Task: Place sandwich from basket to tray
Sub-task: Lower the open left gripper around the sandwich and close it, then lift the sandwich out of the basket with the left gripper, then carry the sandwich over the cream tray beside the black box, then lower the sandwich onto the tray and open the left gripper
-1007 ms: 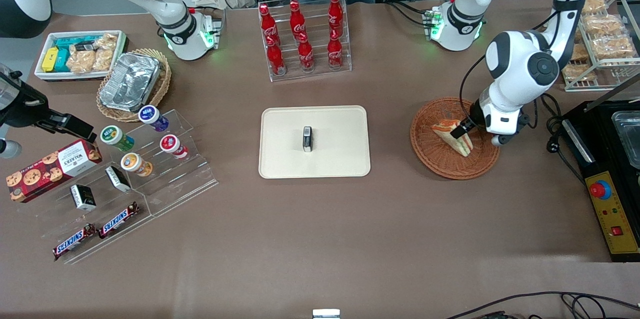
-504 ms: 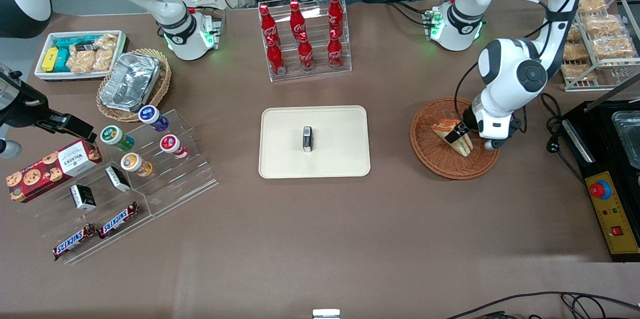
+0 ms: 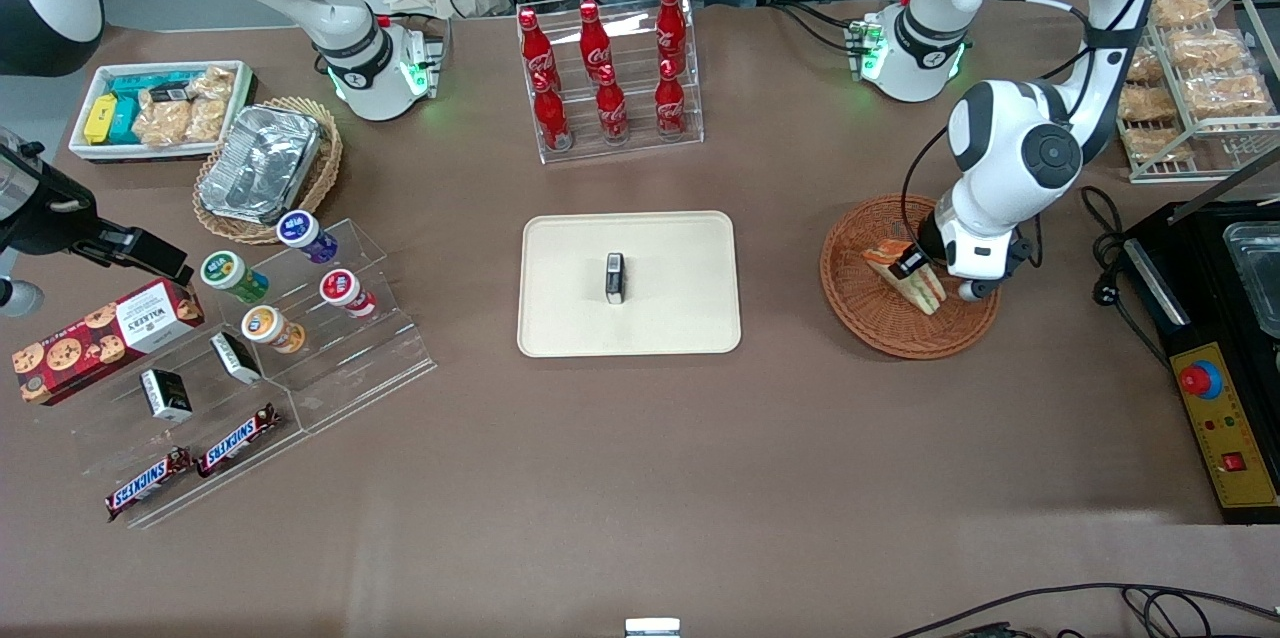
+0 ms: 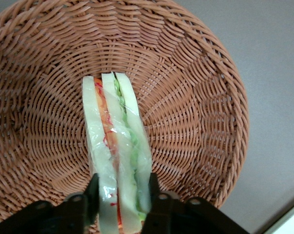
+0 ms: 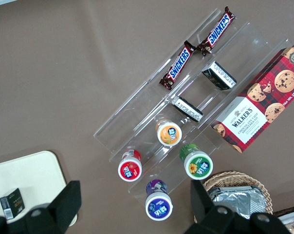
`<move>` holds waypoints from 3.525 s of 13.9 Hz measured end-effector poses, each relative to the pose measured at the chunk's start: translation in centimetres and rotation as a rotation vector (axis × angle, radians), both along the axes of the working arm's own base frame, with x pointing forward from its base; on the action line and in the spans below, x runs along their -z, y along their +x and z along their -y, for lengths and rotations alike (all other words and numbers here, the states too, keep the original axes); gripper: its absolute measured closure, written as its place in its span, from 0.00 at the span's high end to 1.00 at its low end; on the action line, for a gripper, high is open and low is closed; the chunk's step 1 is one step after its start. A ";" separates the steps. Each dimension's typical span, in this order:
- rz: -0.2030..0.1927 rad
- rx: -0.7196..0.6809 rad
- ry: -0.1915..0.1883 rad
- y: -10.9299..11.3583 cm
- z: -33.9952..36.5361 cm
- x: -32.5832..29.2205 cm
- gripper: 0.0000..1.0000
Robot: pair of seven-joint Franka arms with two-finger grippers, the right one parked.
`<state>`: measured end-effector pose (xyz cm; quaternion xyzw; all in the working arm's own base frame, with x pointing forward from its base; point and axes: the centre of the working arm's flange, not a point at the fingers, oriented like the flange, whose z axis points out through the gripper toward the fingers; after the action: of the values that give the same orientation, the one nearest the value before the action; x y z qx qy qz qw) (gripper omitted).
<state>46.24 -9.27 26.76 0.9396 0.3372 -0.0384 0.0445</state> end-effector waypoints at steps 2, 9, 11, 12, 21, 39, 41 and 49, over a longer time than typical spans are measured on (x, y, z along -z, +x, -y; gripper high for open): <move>0.014 -0.015 -0.001 0.3 0.1 -0.8 0.28; -0.044 0.050 -0.013 4.6 2.2 -13.6 0.15; -0.029 0.084 0.014 6.0 2.5 -18.7 0.15; -0.025 0.093 0.018 6.5 2.6 -21.1 0.15; 0.024 0.293 0.010 6.0 8.0 -30.5 0.15; 0.011 0.762 -0.049 2.5 32.0 -7.2 0.15; 0.009 0.775 -0.064 1.9 32.6 -4.6 0.15; 0.055 0.865 -0.006 1.3 32.5 0.3 0.23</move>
<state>47.58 -41.75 26.47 0.9949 -0.0893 -0.0296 0.0362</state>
